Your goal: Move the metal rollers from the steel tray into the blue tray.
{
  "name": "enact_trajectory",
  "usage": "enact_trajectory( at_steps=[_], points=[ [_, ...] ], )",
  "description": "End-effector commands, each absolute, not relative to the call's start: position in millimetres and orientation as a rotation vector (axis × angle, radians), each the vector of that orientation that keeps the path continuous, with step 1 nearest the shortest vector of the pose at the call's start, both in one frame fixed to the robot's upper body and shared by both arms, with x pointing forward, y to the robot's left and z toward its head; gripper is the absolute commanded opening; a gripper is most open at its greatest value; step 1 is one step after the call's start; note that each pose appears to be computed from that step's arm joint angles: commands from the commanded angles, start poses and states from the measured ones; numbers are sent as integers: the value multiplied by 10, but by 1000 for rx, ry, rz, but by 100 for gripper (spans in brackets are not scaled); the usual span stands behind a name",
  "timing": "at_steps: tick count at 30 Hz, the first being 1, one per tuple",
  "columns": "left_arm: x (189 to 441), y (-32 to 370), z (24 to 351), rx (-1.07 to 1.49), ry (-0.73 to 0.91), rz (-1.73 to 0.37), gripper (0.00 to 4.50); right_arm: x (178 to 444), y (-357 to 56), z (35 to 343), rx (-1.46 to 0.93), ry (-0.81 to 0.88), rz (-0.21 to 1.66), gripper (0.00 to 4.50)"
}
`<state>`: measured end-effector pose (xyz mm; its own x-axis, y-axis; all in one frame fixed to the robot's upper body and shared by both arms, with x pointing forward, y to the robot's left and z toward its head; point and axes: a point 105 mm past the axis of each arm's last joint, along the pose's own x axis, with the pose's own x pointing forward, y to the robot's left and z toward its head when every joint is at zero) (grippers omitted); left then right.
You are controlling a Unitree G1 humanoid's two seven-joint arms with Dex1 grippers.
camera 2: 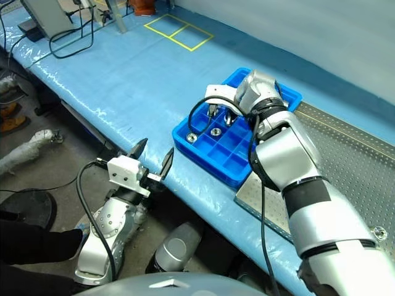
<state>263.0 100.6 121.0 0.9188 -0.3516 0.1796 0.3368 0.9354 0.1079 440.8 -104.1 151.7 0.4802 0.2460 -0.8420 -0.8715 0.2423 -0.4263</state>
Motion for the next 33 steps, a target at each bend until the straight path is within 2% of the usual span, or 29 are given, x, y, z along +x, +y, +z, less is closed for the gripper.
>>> enact_trajectory(
  at_steps=[1,7,13,21,25,33],
  points=[
    [2619,960,1338,48,-251,-385,392,4442,-961,1846,-1063,638,886,0],
    [2666,900,1314,54,-240,-429,392,4388,-1065,1928,-1068,661,942,0],
    [2712,826,1300,58,-239,-474,392,4398,-1258,1934,-1080,673,912,0],
    [2766,785,1308,66,-240,-518,392,4324,-1325,1655,-960,728,953,259],
    [2798,741,1328,70,-243,-552,392,4317,-1311,1670,-904,698,968,389],
    [2801,692,1323,72,-241,-580,392,4443,-1277,1842,-810,595,853,389]
  ],
)
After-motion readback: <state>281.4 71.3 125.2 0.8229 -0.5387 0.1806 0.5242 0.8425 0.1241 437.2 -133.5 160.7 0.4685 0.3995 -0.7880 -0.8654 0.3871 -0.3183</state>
